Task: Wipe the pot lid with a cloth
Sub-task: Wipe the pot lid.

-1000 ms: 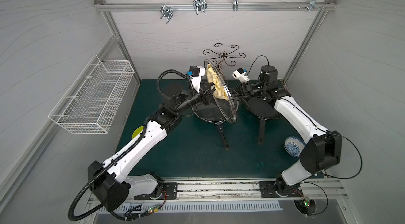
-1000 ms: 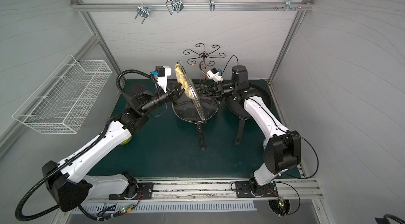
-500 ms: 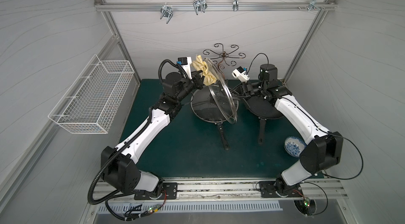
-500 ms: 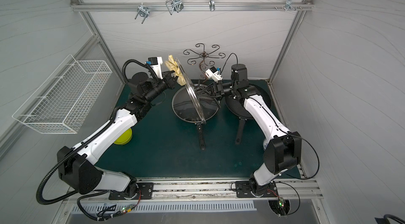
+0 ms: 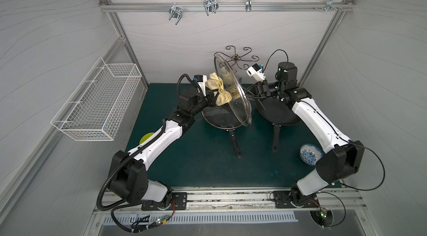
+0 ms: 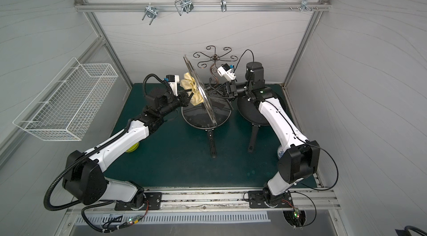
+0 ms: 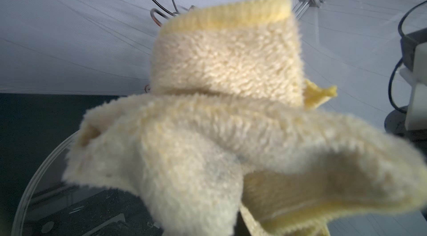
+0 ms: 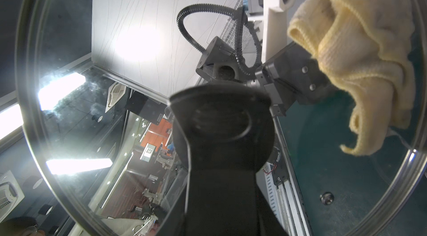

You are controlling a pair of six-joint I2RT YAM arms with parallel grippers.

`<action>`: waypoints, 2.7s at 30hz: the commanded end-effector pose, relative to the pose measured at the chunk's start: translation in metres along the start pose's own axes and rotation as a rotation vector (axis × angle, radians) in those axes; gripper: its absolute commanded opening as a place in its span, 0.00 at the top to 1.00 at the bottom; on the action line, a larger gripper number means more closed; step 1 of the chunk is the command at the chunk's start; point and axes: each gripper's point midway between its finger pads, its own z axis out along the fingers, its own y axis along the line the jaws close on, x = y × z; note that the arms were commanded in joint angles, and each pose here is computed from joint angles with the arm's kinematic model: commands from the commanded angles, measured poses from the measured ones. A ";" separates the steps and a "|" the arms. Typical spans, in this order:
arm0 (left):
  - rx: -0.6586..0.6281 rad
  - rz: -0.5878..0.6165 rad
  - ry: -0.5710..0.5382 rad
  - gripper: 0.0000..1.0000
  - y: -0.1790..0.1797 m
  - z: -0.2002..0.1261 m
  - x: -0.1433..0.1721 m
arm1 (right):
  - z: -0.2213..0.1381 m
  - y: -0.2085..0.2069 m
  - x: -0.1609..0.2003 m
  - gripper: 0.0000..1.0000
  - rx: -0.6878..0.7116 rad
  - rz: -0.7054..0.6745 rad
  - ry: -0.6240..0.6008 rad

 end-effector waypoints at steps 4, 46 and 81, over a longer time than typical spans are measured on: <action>0.164 0.128 0.013 1.00 -0.054 -0.016 0.004 | -0.012 0.014 -0.026 1.00 0.026 -0.131 -0.061; 0.070 0.181 -0.369 1.00 -0.109 -0.035 -0.153 | 0.008 0.024 0.002 1.00 -0.047 -0.127 0.033; 0.210 0.058 0.065 1.00 -0.074 0.005 0.008 | -0.019 0.014 -0.068 1.00 0.004 -0.144 -0.190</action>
